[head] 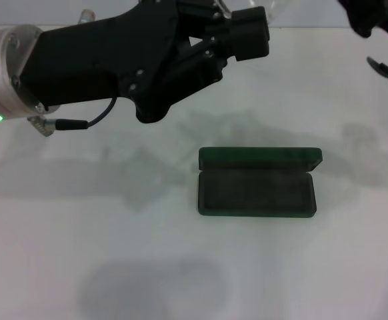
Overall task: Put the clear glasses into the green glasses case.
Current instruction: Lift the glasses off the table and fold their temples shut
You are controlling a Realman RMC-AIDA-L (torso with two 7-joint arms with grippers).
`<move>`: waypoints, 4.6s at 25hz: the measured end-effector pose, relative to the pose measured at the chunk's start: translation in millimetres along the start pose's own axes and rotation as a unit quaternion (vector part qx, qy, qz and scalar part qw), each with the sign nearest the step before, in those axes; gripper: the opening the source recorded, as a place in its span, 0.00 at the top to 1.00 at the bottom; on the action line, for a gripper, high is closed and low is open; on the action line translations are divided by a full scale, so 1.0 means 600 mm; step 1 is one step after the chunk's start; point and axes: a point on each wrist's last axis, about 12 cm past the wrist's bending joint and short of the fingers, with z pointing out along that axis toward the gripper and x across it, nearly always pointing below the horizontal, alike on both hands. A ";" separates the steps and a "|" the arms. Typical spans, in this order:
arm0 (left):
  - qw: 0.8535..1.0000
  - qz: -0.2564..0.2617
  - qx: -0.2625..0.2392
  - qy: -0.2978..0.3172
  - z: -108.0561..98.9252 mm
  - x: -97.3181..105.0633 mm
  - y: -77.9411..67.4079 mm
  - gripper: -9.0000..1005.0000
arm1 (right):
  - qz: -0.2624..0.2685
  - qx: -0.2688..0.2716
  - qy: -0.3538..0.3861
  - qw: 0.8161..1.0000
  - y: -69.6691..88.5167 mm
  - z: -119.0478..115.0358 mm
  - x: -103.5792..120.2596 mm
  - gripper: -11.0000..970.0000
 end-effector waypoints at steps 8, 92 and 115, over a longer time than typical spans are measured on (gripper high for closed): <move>1.000 -0.009 -0.006 -0.014 -0.001 0.004 0.003 0.92 | 0.012 -0.006 0.008 1.000 0.002 0.005 0.008 0.89; 1.000 0.015 -0.023 -0.007 -0.022 -0.008 0.006 0.91 | -0.035 0.059 -0.012 0.998 -0.008 -0.018 -0.001 0.89; 1.000 0.019 -0.008 -0.007 -0.008 -0.011 0.011 0.91 | 0.008 -0.011 0.065 0.998 0.005 0.030 0.049 0.88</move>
